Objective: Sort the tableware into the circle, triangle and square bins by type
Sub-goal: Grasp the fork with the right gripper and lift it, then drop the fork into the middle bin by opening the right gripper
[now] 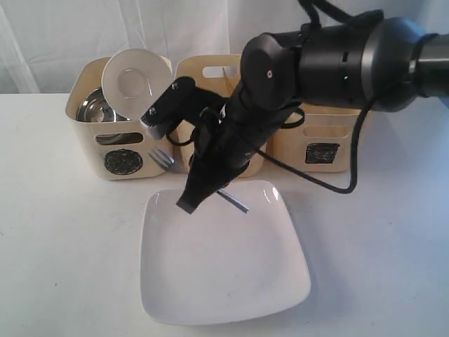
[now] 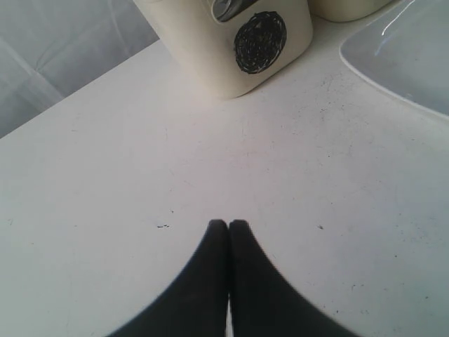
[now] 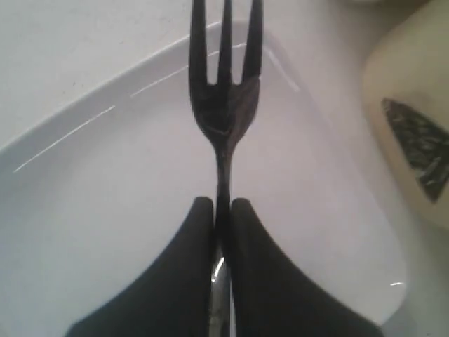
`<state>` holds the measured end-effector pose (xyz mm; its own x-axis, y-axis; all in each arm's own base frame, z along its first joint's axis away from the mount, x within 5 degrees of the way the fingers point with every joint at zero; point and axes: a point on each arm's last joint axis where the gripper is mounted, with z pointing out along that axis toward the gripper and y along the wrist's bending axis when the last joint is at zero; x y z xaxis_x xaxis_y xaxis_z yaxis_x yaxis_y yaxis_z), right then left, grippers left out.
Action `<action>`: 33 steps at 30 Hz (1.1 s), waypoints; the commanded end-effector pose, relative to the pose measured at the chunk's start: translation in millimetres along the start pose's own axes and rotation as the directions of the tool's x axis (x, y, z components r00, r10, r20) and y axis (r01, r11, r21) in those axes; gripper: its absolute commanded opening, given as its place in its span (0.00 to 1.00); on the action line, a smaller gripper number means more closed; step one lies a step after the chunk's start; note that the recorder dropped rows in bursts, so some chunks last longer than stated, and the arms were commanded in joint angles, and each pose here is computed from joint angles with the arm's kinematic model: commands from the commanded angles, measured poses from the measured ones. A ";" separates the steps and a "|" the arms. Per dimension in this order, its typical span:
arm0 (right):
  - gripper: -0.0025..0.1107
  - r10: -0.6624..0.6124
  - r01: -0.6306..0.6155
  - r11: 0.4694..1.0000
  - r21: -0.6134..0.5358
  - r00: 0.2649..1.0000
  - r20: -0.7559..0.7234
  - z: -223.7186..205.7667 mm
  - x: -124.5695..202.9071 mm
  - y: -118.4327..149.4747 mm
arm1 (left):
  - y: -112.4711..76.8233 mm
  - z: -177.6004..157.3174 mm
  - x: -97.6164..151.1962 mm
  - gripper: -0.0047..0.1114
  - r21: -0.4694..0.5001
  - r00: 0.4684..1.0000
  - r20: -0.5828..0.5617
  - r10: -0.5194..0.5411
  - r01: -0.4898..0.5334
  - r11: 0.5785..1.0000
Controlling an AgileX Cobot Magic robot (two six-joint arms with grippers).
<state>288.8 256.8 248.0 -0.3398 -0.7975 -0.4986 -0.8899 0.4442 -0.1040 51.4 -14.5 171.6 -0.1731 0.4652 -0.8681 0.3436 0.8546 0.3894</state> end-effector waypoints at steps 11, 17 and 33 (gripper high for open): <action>0.02 0.083 -0.233 0.930 0.285 0.886 0.455 -38.0 -17.6 -67.8 | -0.6 0.1 0.6 0.04 0.003 1.000 0.005 -0.004 0.004 1.000; 0.02 0.020 -0.281 0.891 0.357 0.809 0.588 -34.5 -26.9 -80.6 | -0.6 0.1 0.6 0.04 0.003 1.000 0.005 -0.004 0.004 1.000; 0.22 0.174 -0.460 0.825 0.327 0.759 0.627 24.0 -4.3 -112.3 | -0.6 0.1 0.6 0.04 0.003 1.000 0.005 -0.004 0.004 1.000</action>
<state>393.6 229.4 240.4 -0.1924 -0.3020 -0.9337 -0.5046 0.8465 -0.1698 51.4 -14.5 171.6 -0.1731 0.4652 -0.8681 0.3436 0.8546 0.3894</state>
